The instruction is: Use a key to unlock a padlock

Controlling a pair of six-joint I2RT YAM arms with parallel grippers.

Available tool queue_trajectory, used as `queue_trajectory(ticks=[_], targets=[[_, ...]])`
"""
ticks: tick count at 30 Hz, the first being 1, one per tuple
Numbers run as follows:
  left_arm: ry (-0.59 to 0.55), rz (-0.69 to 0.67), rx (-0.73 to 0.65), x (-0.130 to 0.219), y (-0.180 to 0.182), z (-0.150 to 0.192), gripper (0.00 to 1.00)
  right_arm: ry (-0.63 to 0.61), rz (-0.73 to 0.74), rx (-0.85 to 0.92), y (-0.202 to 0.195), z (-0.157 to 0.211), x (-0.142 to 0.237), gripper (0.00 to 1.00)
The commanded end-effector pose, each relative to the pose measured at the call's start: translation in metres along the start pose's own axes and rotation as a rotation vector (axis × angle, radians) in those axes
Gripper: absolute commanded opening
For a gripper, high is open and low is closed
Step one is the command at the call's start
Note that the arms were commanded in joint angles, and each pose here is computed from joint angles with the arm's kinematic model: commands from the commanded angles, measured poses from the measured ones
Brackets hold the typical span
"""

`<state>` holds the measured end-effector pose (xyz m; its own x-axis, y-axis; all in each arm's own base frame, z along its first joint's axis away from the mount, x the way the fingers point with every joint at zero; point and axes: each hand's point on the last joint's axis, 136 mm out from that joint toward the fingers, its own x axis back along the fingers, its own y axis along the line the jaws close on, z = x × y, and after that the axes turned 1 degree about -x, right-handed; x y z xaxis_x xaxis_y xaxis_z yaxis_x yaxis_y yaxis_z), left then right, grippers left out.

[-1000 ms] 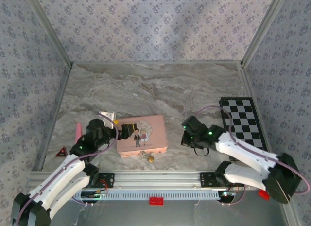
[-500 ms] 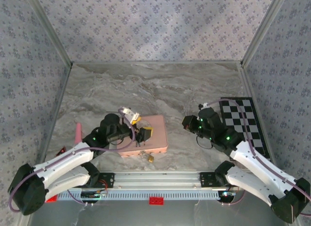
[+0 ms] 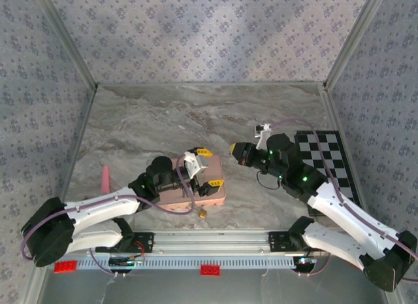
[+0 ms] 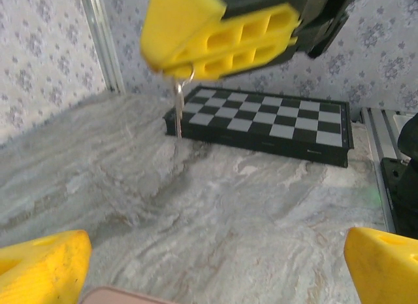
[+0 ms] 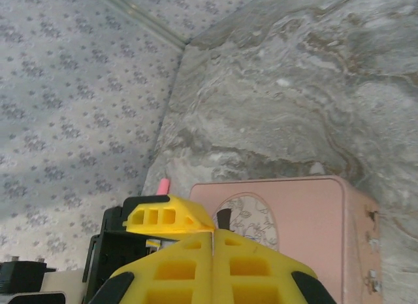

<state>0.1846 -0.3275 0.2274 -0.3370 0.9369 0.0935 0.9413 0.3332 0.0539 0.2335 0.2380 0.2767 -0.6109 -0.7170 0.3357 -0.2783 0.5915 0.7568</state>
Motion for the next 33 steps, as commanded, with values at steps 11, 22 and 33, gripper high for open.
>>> queue_trajectory(ticks=[11, 22, 33], targets=[[-0.145, 0.006, -0.051, -0.008, 0.0, -0.032, 0.79, 0.015, -0.169, 0.088, 0.049, 0.006, -0.009, 0.0], [-0.185, -0.037, 0.004, -0.012, 0.01, -0.04, 0.52, -0.009, -0.144, 0.072, 0.04, 0.005, -0.011, 0.0], [-0.17, -0.022, -0.008, -0.014, 0.008, -0.038, 0.32, -0.007, -0.14, 0.058, 0.038, 0.007, -0.015, 0.0]])
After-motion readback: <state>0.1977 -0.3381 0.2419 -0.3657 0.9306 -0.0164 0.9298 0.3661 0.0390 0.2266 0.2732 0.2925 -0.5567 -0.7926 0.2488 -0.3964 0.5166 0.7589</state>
